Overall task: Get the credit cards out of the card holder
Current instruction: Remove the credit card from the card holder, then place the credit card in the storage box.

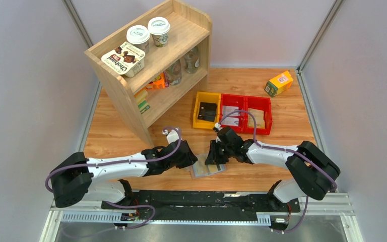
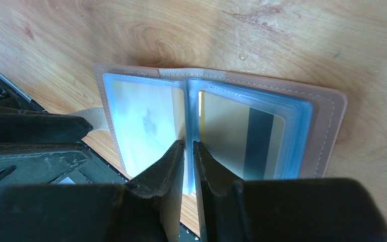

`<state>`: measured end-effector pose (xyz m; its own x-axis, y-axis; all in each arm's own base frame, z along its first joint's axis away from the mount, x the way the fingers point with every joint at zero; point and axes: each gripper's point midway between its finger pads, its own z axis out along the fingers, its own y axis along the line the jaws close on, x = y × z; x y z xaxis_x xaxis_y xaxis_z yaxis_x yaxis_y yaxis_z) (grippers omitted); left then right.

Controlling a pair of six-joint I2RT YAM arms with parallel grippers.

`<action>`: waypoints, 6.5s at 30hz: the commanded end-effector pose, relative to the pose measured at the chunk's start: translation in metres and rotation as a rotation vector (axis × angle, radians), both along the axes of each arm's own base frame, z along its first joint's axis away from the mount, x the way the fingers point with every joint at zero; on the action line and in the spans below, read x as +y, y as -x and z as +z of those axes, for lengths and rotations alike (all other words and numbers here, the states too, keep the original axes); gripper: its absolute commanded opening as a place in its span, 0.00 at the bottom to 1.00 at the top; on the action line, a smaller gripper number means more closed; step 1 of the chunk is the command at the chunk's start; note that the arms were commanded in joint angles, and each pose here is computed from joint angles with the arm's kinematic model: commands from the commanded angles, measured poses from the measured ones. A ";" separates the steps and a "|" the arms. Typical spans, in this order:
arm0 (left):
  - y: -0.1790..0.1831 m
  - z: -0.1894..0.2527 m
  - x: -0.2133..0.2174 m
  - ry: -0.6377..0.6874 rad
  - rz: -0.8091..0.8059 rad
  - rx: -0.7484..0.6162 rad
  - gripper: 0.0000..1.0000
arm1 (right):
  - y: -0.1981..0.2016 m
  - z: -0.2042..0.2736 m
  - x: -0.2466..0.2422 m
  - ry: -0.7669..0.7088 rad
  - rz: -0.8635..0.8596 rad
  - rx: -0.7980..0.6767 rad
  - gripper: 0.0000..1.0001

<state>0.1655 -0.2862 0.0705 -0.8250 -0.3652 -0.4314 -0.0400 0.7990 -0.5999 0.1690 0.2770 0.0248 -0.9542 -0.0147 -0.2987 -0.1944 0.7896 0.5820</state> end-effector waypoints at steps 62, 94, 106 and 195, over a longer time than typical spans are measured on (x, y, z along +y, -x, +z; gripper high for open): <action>-0.018 0.007 -0.066 0.111 -0.164 -0.012 0.27 | -0.033 0.055 -0.048 -0.062 -0.277 -0.321 0.42; -0.008 -0.019 -0.069 0.092 -0.199 0.080 0.43 | -0.016 0.024 -0.058 -0.065 -0.307 -0.131 0.23; 0.002 -0.045 -0.070 0.110 -0.207 0.176 0.52 | -0.009 -0.015 -0.068 -0.050 -0.351 0.050 0.15; 0.001 0.121 -0.101 -0.799 -0.742 -1.027 0.00 | -0.011 0.147 -0.060 -0.382 -0.417 -0.088 0.51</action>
<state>0.1621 -0.3747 0.1699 0.0065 0.6085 -0.7935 0.6899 0.5717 0.4441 0.1821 0.2148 0.1795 -0.8162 0.4862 -0.3121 0.0104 0.5526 0.8334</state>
